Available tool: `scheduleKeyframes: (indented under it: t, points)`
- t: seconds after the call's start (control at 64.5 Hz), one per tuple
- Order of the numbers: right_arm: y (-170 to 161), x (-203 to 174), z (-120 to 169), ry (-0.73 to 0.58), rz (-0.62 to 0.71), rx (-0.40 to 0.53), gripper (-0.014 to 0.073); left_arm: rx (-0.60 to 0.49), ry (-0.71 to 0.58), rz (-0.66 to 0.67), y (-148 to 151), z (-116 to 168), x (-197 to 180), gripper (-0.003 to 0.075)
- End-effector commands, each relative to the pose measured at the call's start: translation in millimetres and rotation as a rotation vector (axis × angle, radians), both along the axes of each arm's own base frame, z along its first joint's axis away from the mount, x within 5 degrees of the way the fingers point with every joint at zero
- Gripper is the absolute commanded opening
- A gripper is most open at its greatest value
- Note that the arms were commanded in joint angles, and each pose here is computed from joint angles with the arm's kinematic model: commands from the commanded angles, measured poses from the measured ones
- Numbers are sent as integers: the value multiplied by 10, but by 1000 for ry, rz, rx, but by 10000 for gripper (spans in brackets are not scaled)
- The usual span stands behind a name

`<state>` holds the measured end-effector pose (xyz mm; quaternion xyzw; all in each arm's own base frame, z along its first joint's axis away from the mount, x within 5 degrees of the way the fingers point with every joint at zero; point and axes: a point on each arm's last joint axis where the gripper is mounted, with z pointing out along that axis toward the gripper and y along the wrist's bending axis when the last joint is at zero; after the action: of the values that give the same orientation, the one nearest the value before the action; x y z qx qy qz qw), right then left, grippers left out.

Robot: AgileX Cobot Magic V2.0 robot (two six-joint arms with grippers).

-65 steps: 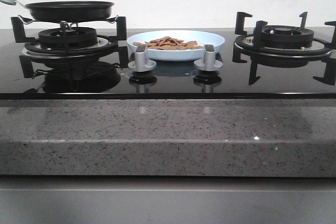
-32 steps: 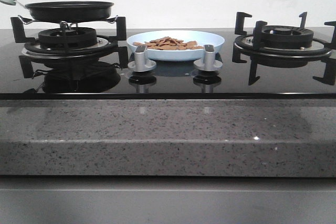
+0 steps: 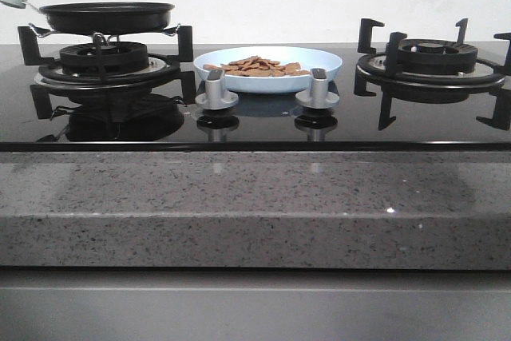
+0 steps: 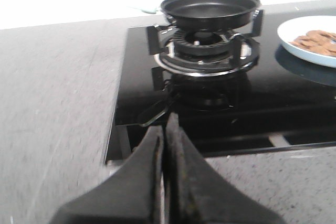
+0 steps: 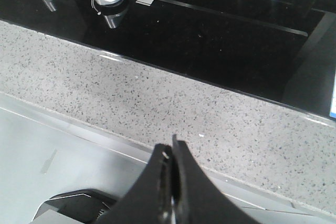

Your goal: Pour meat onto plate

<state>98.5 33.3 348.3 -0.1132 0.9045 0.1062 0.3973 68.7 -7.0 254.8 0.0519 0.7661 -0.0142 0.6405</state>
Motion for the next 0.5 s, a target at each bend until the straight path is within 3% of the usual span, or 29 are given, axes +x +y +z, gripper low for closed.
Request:
scheduleKeyframes:
  t: [0.0,0.48]
  points:
    - [2,19,118,-76,-7,23,-115,-78,-158,43,28,-8,-70,-20]
    - [2,19,117,-76,-7,22,-115,-111,-265,81,61,-308,-169,-20]
